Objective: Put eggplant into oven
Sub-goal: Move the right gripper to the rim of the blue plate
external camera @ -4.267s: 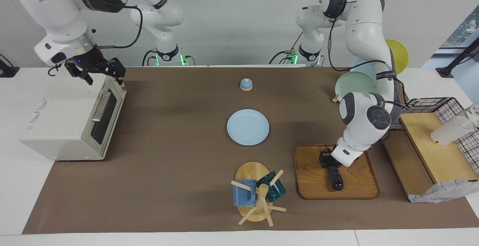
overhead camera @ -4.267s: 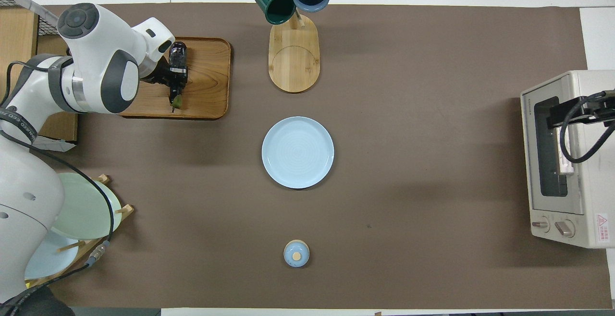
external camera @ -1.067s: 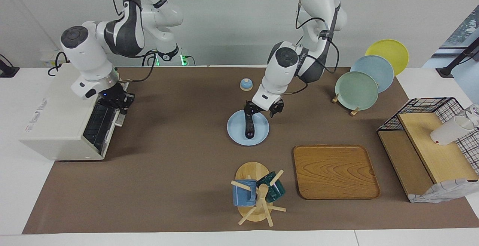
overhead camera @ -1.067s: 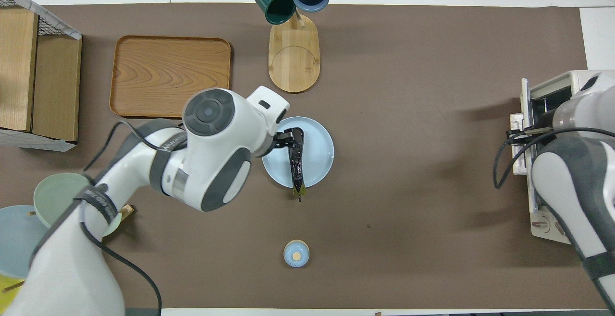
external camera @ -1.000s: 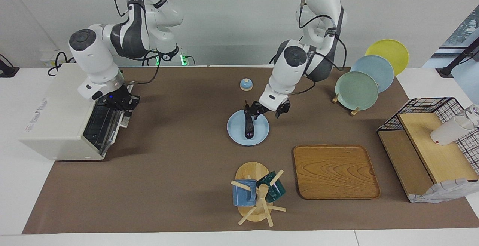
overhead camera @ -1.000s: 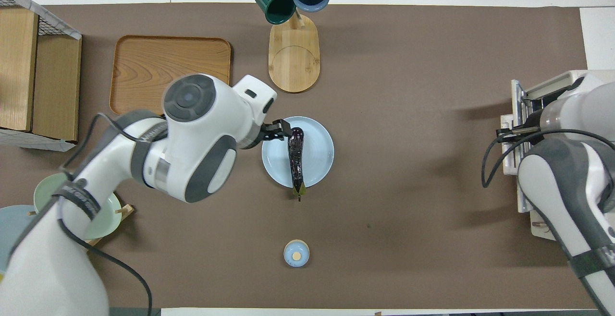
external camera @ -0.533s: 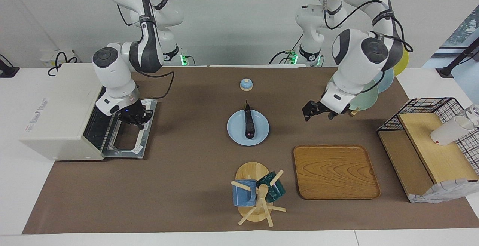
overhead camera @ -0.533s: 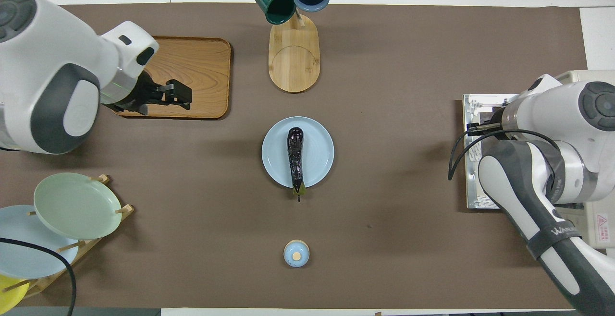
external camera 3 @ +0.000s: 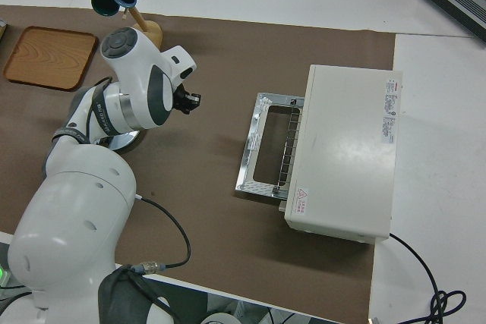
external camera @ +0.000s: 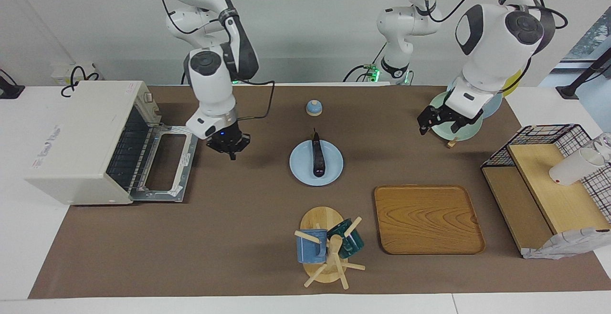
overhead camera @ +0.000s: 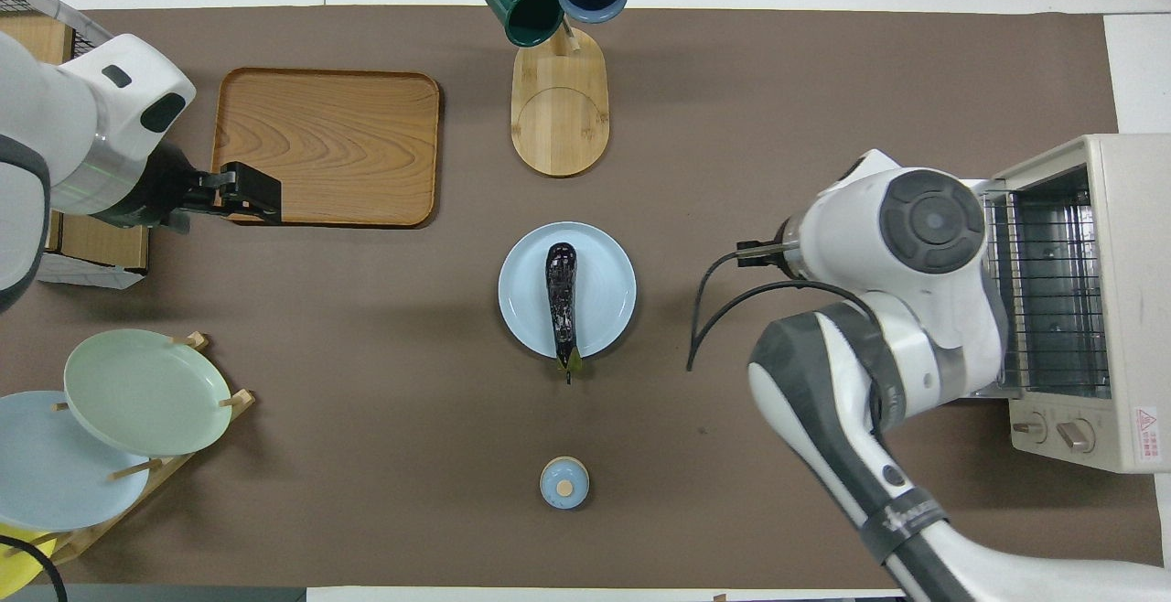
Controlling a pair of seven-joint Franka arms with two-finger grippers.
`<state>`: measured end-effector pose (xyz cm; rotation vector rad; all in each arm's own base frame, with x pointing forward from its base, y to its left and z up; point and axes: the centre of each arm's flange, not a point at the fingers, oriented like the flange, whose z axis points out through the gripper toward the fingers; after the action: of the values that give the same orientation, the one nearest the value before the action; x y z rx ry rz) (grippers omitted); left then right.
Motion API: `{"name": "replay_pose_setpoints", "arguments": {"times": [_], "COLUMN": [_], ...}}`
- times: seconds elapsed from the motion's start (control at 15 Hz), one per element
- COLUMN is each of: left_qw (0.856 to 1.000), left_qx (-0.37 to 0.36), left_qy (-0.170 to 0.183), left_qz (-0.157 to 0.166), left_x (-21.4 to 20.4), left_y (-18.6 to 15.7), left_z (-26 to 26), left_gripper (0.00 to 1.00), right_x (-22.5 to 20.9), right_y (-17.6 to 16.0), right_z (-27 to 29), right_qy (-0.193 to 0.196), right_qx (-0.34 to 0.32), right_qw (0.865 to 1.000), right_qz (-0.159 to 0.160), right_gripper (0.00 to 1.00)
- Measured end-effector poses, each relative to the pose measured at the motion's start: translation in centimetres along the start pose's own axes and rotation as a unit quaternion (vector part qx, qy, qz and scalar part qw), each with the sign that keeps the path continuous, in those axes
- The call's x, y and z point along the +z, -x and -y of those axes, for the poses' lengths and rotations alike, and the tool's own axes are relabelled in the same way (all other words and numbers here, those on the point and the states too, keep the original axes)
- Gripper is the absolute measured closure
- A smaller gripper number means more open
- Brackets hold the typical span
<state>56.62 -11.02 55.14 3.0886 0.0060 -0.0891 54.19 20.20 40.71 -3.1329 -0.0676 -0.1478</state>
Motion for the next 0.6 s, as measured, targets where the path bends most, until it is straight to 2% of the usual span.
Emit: {"name": "replay_pose_setpoints", "arguments": {"times": [0.33, 0.4, 0.53, 0.6], "left_qw": [1.000, 1.000, 1.000, 1.000], "left_qx": [-0.005, -0.005, -0.003, 0.001], "left_qy": [-0.006, -0.007, -0.008, -0.008], "left_qz": [0.001, 0.002, 0.005, 0.006], "left_x": [-3.8, -4.1, -3.9, -3.6], "left_y": [3.0, 3.3, 3.6, 3.5], "left_z": [0.9, 0.9, 1.0, 1.3], "left_gripper": [0.00, 0.00, 0.00, 0.00], "right_x": [-5.7, -5.2, -1.3, 1.0], "right_y": [-0.6, -1.0, -1.3, -1.1], "right_z": [14.9, 17.5, 22.9, 25.4], "right_qy": [-0.030, -0.032, -0.033, -0.040], "right_qx": [0.008, 0.008, 0.021, 0.026], "right_qw": [0.999, 0.998, 0.998, 0.997], "right_qz": [-0.043, -0.046, -0.045, -0.054], "right_gripper": [0.98, 0.91, 0.72, 0.71]}}
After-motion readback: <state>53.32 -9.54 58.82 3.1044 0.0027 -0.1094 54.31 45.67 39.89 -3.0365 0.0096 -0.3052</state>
